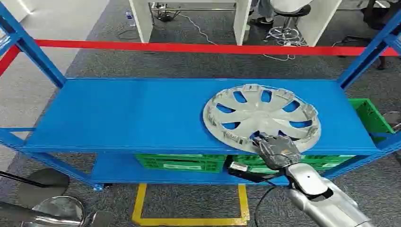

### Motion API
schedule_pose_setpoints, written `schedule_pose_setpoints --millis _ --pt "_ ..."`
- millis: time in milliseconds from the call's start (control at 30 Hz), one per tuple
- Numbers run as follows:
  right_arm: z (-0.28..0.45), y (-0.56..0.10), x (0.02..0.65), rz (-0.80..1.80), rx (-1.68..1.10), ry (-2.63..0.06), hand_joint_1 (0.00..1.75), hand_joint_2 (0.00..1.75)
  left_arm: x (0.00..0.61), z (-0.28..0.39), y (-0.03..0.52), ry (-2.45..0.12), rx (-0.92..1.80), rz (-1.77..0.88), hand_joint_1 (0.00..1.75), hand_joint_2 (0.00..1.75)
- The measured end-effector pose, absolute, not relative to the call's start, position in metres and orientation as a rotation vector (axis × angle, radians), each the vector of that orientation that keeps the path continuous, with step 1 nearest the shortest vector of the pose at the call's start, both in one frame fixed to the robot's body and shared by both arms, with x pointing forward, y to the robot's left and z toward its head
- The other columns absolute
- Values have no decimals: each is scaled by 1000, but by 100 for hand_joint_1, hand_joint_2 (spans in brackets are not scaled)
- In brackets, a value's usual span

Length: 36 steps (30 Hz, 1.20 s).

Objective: Take the parts from the cabinet and place them on the table.

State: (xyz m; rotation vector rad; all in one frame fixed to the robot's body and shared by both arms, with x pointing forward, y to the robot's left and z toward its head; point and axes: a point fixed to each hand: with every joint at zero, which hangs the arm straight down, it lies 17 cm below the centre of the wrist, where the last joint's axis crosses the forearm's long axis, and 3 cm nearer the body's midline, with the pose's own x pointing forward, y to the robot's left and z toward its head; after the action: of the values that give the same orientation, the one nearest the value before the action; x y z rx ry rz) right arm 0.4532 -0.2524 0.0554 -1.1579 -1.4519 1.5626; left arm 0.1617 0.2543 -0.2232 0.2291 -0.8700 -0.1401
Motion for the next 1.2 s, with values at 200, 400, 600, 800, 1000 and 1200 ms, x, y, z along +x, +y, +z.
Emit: schedule_pose_setpoints --millis 200,400,600,800,1000,1200 --pt "100 -232 447 1473 -1243 -1635 175 175 163 -221 250 -888 210 -131 0 0" --pt "175 -196 423 1413 -1463 -1911 175 175 167 -218 247 -905 211 -124 0 0" --pt "231 -168 396 1322 -1548 -2115 175 175 172 -215 243 -922 219 -128 0 0" --pt "254 -154 380 1294 -1578 -2219 175 175 173 -213 236 -925 232 -107 0 0" --pt "258 -149 375 1284 -1575 -2247 175 175 173 -213 233 -924 231 -98 0 0" --pt "260 -147 373 1280 -1574 -2257 175 175 174 -213 232 -923 231 -95 0 0"
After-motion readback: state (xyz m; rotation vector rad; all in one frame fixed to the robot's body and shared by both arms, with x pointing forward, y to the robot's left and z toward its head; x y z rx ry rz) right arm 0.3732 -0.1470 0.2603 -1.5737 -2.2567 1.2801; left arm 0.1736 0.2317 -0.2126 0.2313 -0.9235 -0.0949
